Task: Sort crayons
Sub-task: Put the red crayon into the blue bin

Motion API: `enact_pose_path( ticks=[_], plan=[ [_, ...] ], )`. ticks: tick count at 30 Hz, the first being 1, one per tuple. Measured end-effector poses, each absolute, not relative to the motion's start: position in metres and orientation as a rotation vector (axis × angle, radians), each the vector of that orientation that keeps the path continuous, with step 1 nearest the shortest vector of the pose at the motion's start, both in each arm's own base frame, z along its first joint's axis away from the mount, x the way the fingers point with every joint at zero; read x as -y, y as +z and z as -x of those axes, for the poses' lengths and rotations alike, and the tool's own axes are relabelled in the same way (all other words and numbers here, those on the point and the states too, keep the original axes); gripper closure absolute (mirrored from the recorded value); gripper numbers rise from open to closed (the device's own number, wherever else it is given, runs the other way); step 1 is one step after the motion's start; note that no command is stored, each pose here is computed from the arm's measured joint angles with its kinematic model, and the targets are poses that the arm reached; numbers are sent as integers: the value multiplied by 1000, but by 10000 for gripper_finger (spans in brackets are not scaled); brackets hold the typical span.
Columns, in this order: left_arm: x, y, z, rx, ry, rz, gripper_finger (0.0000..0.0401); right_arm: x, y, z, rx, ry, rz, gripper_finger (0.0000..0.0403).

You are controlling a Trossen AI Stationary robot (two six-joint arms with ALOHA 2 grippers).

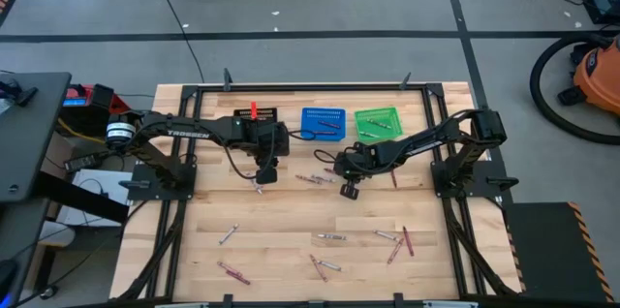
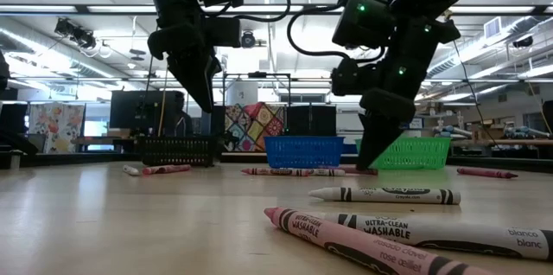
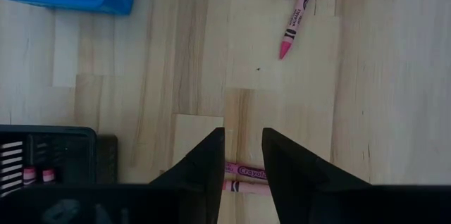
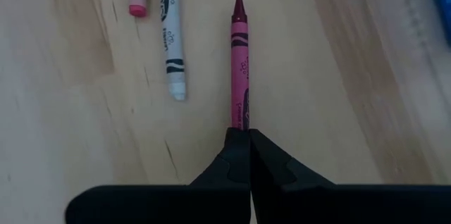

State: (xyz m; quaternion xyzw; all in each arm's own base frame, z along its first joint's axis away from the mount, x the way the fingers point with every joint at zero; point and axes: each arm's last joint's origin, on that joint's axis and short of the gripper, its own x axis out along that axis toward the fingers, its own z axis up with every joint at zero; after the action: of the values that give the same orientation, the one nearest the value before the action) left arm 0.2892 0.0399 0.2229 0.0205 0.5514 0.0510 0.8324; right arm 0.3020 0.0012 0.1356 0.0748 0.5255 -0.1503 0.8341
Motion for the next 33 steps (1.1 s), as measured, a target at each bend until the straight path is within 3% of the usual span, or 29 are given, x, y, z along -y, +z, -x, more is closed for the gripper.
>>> enact_pose_path(
  ticks=[16, 33],
  plan=[
    [-40, 223, -289, -1169, 108, -43, 294, 11, 158, -300, -1025, -342, -162, 400],
    [-40, 223, -290, -1157, 110, -43, 294, 81, 195, -291, -810, -498, -146, 400]
  ],
)
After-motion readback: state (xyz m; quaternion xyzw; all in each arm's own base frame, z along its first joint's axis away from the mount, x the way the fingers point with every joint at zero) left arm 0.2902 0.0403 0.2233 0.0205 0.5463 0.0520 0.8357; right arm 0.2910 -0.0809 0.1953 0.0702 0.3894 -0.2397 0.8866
